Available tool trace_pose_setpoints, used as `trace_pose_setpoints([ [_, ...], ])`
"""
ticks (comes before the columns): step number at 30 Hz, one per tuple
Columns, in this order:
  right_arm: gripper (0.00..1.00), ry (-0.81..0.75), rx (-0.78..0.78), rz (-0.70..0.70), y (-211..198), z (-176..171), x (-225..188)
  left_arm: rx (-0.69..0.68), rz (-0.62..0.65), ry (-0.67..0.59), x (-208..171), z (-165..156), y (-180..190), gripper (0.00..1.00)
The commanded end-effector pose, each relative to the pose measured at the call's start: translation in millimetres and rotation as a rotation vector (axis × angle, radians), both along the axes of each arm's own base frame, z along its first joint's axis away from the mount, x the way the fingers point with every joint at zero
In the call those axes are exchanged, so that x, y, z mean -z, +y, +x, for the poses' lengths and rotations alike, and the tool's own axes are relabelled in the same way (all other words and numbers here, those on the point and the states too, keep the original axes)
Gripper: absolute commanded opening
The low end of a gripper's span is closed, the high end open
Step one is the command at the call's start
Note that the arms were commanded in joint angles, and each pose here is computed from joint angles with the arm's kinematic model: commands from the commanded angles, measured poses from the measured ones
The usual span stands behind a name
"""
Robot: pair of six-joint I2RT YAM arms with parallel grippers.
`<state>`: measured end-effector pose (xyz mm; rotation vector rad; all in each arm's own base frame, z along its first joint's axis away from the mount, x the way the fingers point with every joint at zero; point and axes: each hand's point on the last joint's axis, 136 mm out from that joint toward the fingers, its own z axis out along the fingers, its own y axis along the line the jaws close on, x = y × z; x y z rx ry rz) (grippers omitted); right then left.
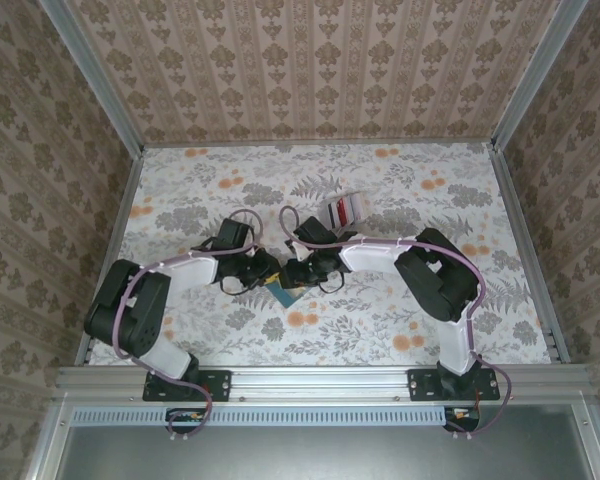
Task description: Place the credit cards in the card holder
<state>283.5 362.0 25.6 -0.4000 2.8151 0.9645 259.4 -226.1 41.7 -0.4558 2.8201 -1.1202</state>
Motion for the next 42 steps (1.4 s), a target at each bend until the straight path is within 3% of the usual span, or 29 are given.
trace_pose_setpoints([
  [1, 0.33, 0.054, 0.088, -0.048, -19, 3, 26, 0.033, 0.041, 0.042, 9, -24, 10, 0.18],
  [11, 0.17, 0.024, 0.040, -0.116, -23, -1, 27, -0.016, 0.054, 0.070, 22, -29, 29, 0.18],
  [12, 0.18, 0.021, 0.034, -0.102, -20, -2, 24, -0.017, 0.053, 0.063, 20, -28, 29, 0.18],
  [14, 0.29, 0.027, 0.027, -0.050, -15, -4, 16, -0.013, 0.065, 0.053, 18, -26, 31, 0.18],
  [20, 0.31, 0.017, 0.045, 0.067, -4, -1, -14, -0.022, 0.077, 0.062, 26, -24, 35, 0.17],
  [24, 0.29, 0.018, 0.091, 0.125, -7, 8, -29, -0.025, 0.077, 0.067, 31, -25, 35, 0.17],
  [32, 0.14, 0.002, 0.139, 0.128, -14, 21, -37, -0.021, 0.074, 0.060, 32, -22, 34, 0.17],
  [42, 0.13, -0.046, 0.248, 0.092, -45, 39, -39, -0.018, 0.069, 0.060, 34, -21, 33, 0.17],
])
